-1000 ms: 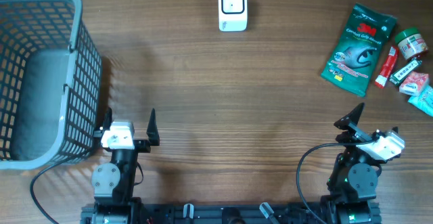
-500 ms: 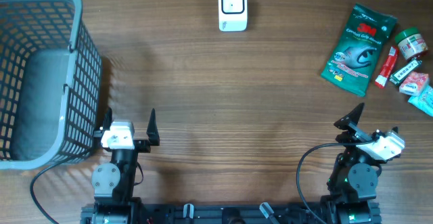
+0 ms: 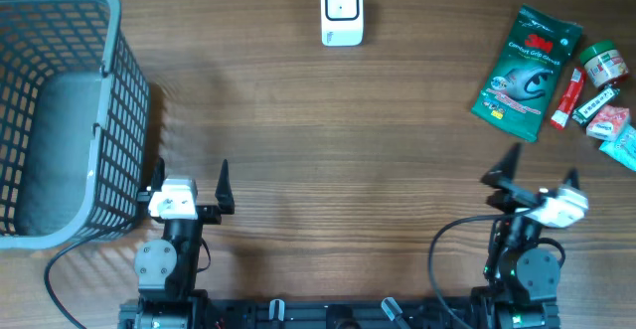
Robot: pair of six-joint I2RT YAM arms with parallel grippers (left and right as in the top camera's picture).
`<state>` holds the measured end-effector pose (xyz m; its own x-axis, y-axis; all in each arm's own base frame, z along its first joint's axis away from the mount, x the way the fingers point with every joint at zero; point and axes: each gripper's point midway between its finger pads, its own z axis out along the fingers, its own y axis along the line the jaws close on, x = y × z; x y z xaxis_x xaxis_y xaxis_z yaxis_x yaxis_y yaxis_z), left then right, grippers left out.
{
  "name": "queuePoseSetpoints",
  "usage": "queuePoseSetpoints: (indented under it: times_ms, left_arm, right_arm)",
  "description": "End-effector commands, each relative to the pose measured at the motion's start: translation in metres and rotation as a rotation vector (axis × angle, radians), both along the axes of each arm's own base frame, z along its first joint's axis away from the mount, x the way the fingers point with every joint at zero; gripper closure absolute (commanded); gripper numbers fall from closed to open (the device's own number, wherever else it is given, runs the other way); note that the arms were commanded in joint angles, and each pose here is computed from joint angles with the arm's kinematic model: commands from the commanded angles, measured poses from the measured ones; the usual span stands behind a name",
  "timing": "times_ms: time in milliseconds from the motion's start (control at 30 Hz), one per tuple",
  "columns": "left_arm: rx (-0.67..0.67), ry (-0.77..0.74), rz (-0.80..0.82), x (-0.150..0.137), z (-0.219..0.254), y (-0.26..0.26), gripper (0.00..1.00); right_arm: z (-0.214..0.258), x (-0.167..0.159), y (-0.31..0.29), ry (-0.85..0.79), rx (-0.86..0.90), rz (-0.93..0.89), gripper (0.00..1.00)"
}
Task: Scan the item barcode
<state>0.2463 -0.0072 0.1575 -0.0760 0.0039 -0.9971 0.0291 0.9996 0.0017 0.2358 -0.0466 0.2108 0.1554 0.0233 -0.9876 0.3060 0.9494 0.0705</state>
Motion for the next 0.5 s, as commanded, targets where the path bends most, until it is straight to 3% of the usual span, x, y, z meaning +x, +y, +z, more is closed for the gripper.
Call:
queuePoseSetpoints:
  times_ms: [0,167,333,467]
  left_arm:
    - [-0.007,0.003,-0.006,0.000,-0.002,-0.001,0.01]
    - [-0.007,0.003,-0.006,0.000,-0.002,-0.001,0.00]
    - [-0.007,0.003,-0.006,0.000,-0.002,-0.001,0.00]
    - [-0.007,0.003,-0.006,0.000,-0.002,-0.001,0.00]
  right_arm:
    - [0.007,0.002,0.095,-0.020,-0.414,0.494,0.00]
    - [-0.025,0.004,0.102,0.106,-0.343,0.565,0.00]
    - [-0.035,0.009,0.078,0.168,-0.322,0.430,0.00]
    - [-0.034,0.009,0.077,0.163,-0.322,0.423,0.00]
